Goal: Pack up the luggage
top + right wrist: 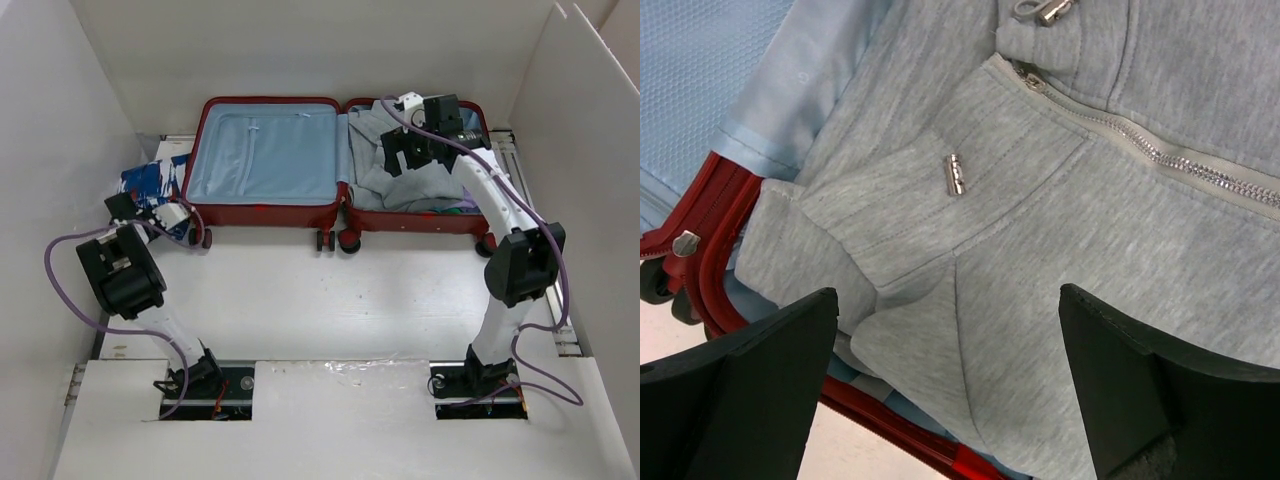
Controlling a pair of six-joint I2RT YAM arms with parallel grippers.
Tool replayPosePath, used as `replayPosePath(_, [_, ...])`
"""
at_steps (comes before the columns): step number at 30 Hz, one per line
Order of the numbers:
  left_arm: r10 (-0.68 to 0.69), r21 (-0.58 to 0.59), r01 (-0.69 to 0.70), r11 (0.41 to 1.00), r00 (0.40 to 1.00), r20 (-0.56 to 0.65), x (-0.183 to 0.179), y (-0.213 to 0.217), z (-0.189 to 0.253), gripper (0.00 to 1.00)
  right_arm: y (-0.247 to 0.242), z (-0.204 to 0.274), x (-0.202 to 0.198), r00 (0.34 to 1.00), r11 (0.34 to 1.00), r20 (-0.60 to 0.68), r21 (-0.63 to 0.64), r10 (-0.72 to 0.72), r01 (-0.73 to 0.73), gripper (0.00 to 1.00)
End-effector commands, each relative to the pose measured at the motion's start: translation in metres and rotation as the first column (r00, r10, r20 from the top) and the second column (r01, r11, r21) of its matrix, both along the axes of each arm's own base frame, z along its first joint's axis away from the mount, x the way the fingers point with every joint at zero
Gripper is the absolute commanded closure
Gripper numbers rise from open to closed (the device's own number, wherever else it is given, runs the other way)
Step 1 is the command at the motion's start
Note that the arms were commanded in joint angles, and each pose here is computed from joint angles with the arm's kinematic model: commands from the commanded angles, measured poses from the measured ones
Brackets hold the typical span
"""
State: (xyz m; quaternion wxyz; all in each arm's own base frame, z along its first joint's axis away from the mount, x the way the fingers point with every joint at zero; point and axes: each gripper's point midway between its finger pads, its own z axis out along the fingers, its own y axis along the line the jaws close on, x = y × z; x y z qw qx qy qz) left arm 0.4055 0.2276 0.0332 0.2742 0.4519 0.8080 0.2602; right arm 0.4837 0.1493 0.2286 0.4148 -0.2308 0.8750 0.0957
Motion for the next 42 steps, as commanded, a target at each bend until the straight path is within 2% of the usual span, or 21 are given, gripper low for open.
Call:
replayPosePath(1, [0.138, -0.315, -0.126, 0.941, 0.990, 0.017, 0.011, -0.009, 0.029, 1.00, 0.007, 0.027, -0.002, 0.998, 1.000, 0.063, 0.011, 0.001, -0.002, 0.05])
replayPosePath(3, [0.236, -0.433, -0.197, 0.880, 0.971, 0.036, 0.006, 0.001, 0.057, 1.00, 0.006, 0.037, -0.005, 0.996, 1.000, 0.087, 0.017, 0.001, -0.002, 0.05])
replayPosePath(5, [0.277, -0.546, -0.201, 0.813, 0.959, 0.059, 0.004, -0.004, 0.098, 1.00, 0.006, 0.042, -0.009, 0.994, 1.000, 0.107, 0.028, 0.007, -0.010, 0.05])
replayPosePath(7, [0.267, -0.598, -0.163, 0.785, 0.960, 0.088, 0.005, -0.013, 0.129, 1.00, 0.007, 0.047, -0.013, 0.993, 0.999, 0.121, 0.037, 0.014, -0.019, 0.05])
replayPosePath(8, [0.269, -0.624, -0.182, 0.760, 0.962, 0.047, -0.004, -0.022, 0.131, 1.00, 0.008, 0.048, -0.015, 0.993, 0.999, 0.120, 0.042, 0.021, -0.026, 0.05])
replayPosePath(15, [0.314, -0.698, -0.195, 0.689, 0.948, 0.046, -0.027, -0.050, 0.183, 1.00, 0.026, 0.055, -0.040, 0.986, 0.995, 0.144, 0.031, 0.084, -0.090, 0.05])
replayPosePath(17, [0.305, -0.706, -0.164, 0.689, 0.949, 0.078, -0.026, -0.060, 0.199, 1.00, 0.038, 0.060, -0.051, 0.981, 0.992, 0.158, 0.035, 0.115, -0.122, 0.05])
replayPosePath(19, [0.345, -0.619, -0.190, 0.762, 0.928, 0.139, -0.024, -0.055, 0.210, 1.00, 0.042, 0.060, -0.054, 0.977, 0.990, 0.168, 0.029, 0.131, -0.138, 0.05])
replayPosePath(20, [0.300, -0.561, -0.160, 0.813, 0.939, 0.167, -0.020, -0.063, 0.206, 1.00, 0.042, 0.060, -0.055, 0.976, 0.990, 0.173, 0.030, 0.131, -0.138, 0.05])
replayPosePath(21, [0.321, -0.501, -0.218, 0.837, 0.938, 0.128, -0.031, -0.061, 0.177, 1.00, 0.044, 0.057, -0.055, 0.975, 0.989, 0.172, 0.035, 0.138, -0.146, 0.05])
replayPosePath(23, [0.241, -0.346, -0.159, 0.924, 0.949, 0.206, -0.028, -0.065, 0.177, 1.00, 0.043, 0.057, -0.057, 0.975, 0.989, 0.172, 0.035, 0.138, -0.146, 0.05])
replayPosePath(24, [0.244, -0.292, -0.183, 0.939, 0.951, 0.189, -0.034, -0.061, 0.166, 1.00, 0.043, 0.057, -0.057, 0.975, 0.989, 0.172, 0.035, 0.138, -0.146, 0.05])
replayPosePath(25, [0.234, -0.273, -0.188, 0.943, 0.961, 0.148, -0.042, -0.062, 0.146, 1.00, 0.043, 0.057, -0.057, 0.975, 0.989, 0.172, 0.035, 0.138, -0.146, 0.05])
replayPosePath(27, [0.222, -0.228, -0.188, 0.955, 0.965, 0.138, -0.045, -0.057, 0.137, 1.00, 0.042, 0.059, -0.057, 0.974, 0.988, 0.176, 0.028, 0.143, -0.150, 0.05])
replayPosePath(28, [0.214, -0.157, -0.199, 0.967, 0.973, 0.084, -0.055, -0.050, 0.114, 1.00, 0.042, 0.058, -0.059, 0.975, 0.988, 0.167, 0.026, 0.144, -0.150, 0.05])
replayPosePath(31, [0.188, 0.023, -0.192, 0.981, 0.975, 0.121, -0.056, -0.032, 0.105, 1.00, 0.038, 0.058, -0.057, 0.977, 0.990, 0.167, 0.026, 0.135, -0.141, 0.05])
replayPosePath(32, [0.142, 0.097, -0.155, 0.983, 0.981, 0.131, -0.053, -0.031, 0.096, 1.00, 0.038, 0.058, -0.057, 0.977, 0.990, 0.167, 0.026, 0.135, -0.141, 0.05])
replayPosePath(38, [0.048, 0.255, -0.071, 0.964, 0.994, 0.095, -0.046, -0.038, 0.072, 1.00, 0.045, 0.050, -0.057, 0.978, 0.987, 0.138, 0.024, 0.154, -0.159, 0.05])
replayPosePath(39, [0.063, 0.300, -0.103, 0.948, 0.988, 0.137, -0.046, -0.032, 0.074, 1.00, 0.045, 0.050, -0.057, 0.978, 0.987, 0.138, 0.024, 0.154, -0.159, 0.05])
replayPosePath(41, [0.032, 0.371, -0.082, 0.925, 0.990, 0.138, -0.045, -0.030, 0.069, 0.95, 0.049, 0.050, -0.059, 0.977, 0.986, 0.138, 0.024, 0.163, -0.168, 0.05])
replayPosePath(42, [0.036, 0.394, -0.088, 0.915, 0.990, 0.137, -0.046, -0.028, 0.067, 0.89, 0.049, 0.050, -0.059, 0.977, 0.986, 0.138, 0.024, 0.163, -0.168, 0.05])
